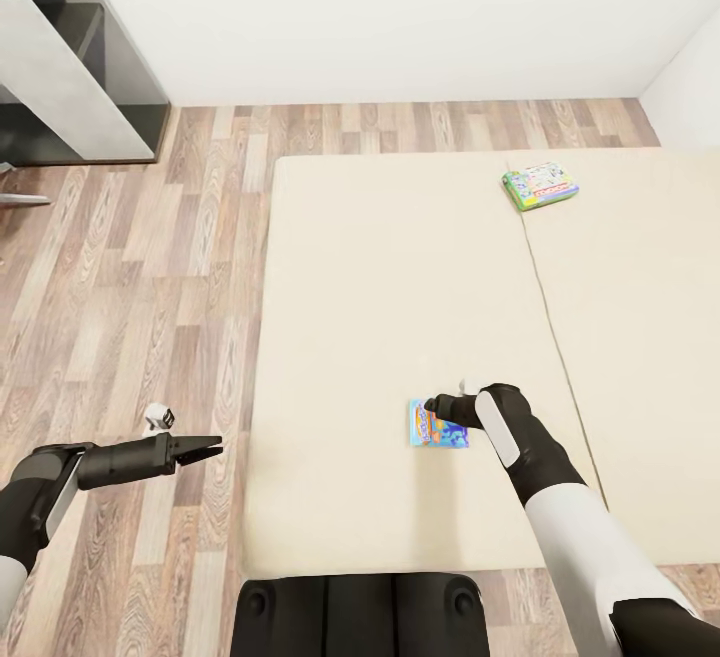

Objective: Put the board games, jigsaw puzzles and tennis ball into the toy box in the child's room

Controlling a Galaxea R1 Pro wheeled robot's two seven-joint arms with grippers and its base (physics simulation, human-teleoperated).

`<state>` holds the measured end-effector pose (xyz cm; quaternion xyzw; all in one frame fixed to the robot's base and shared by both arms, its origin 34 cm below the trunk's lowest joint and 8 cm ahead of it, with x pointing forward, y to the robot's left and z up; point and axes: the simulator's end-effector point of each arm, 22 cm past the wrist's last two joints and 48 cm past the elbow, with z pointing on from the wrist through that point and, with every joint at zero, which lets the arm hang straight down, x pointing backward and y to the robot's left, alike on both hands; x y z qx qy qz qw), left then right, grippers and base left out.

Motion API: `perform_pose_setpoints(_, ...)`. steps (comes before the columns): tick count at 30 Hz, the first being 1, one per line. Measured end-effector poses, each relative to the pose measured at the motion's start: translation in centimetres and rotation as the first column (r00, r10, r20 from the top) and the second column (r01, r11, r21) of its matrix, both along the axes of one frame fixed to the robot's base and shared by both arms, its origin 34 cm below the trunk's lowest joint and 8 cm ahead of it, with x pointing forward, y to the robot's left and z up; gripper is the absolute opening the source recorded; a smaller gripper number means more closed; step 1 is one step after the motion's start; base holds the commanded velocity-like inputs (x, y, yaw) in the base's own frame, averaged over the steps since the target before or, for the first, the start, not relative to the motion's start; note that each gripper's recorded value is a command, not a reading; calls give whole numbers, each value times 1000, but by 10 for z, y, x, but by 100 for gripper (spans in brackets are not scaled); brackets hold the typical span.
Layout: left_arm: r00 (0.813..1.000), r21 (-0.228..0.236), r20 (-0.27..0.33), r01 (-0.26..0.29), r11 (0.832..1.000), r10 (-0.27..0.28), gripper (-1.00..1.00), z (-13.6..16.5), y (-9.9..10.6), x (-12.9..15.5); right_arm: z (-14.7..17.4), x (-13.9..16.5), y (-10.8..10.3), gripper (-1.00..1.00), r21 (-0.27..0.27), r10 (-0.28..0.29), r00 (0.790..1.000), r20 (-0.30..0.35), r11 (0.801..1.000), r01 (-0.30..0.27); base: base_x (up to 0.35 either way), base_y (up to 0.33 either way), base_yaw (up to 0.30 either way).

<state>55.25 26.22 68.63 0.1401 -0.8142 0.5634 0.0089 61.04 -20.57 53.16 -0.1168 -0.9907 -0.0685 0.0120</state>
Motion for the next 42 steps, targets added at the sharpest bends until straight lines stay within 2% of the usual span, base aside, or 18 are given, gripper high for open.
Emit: perform_pose_setpoints(42, 1000, 0, 0, 0, 1000, 0, 100, 0, 0, 0, 0, 0, 1, 100, 0, 0, 1000, 0, 1000, 0, 0, 49, 0)
